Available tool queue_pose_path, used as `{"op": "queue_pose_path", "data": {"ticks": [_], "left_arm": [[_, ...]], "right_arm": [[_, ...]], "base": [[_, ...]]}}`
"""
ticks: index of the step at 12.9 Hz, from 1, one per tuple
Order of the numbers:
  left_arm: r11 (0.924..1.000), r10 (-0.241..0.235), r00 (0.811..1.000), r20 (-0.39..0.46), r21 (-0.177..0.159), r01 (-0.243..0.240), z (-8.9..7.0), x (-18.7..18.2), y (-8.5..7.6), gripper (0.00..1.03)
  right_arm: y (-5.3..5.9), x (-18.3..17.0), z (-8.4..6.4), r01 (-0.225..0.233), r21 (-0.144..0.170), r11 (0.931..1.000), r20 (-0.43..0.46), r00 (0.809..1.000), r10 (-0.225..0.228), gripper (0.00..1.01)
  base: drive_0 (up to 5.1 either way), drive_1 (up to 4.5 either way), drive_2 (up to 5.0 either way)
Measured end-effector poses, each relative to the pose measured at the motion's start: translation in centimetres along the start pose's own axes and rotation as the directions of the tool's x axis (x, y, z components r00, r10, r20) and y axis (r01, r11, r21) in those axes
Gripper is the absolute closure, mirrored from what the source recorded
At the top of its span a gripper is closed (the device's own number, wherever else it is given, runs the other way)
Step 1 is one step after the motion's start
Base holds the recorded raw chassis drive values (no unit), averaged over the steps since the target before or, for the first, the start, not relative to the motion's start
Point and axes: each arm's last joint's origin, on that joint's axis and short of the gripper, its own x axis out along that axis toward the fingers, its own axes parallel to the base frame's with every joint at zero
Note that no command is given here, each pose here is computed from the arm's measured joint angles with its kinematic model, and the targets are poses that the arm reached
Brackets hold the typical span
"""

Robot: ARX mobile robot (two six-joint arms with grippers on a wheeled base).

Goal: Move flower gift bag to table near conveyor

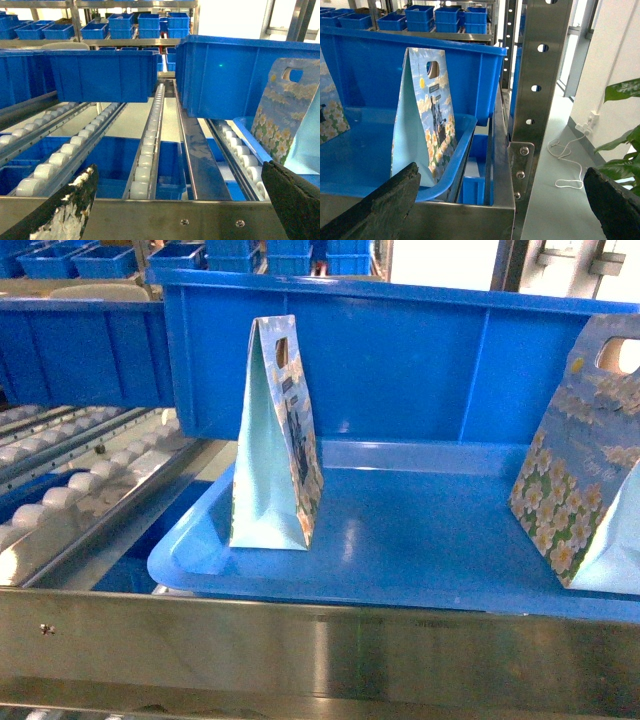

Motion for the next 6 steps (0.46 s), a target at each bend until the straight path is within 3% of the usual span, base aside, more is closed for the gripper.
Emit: {"op": "queue_pose_path", "data": {"ticks": [6], "left_arm": [[1.0000, 0.000, 1.000, 0.000, 0.000, 0.000, 0.00, 0.00, 0.00, 0.05]], "right_arm": [[0.00, 0.00, 0.00, 0.000, 0.000, 1.0000, 0.000, 1.000, 0.000, 0.03]], "base": [[0.0, 0.00, 0.0]]}}
